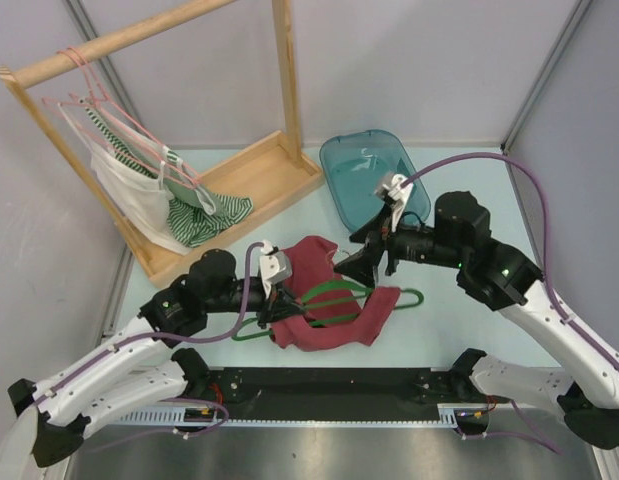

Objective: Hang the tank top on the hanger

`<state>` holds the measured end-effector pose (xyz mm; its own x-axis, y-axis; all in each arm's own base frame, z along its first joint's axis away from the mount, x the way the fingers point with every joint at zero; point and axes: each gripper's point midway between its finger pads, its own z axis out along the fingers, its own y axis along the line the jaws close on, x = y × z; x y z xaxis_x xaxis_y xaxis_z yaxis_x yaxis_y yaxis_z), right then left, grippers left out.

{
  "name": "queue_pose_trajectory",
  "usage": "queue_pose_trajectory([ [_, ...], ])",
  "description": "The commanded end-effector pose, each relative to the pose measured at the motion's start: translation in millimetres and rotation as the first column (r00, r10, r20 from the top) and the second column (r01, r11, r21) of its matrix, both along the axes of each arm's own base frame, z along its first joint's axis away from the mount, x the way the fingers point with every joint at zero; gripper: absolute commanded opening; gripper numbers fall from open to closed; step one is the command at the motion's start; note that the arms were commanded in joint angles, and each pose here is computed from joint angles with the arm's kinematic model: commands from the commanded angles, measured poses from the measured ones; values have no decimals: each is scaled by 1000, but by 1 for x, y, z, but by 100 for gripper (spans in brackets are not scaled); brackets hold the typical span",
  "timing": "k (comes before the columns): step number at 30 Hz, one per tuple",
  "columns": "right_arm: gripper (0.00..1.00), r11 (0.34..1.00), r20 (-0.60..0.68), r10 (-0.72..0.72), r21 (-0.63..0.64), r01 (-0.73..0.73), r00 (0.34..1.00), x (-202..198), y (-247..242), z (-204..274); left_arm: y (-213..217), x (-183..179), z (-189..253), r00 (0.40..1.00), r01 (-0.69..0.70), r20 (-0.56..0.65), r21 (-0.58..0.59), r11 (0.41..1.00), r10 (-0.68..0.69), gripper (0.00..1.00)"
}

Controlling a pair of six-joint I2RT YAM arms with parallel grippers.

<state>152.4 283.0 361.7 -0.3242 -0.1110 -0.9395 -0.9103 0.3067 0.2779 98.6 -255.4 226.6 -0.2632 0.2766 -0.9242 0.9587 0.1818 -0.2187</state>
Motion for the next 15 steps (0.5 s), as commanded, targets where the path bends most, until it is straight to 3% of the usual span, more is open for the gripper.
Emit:
queue_pose_trajectory([
  [1,88,923,105,-382,100,373,918,46,-54,49,-1,46,14,964,-264,19,-60,963,266,0],
  [5,88,798,32,-598,119,591,801,69,-90,48,9,79,16,887,-460,4,-64,885,462,0],
  [8,87,796,-82,-584,141,589,808,69,-78,32,12,98,26,822,-567,-26,-119,815,569,0],
  [9,86,816,-100,-535,196,544,839,65,-67,37,13,105,35,797,-600,-34,-165,783,603,0],
  [11,84,835,-216,-467,212,508,858,59,-46,13,11,108,36,776,-626,-73,-200,754,626,0],
  [15,84,836,-281,-381,302,458,881,57,-17,12,10,112,48,736,-668,-116,-280,689,667,0],
])
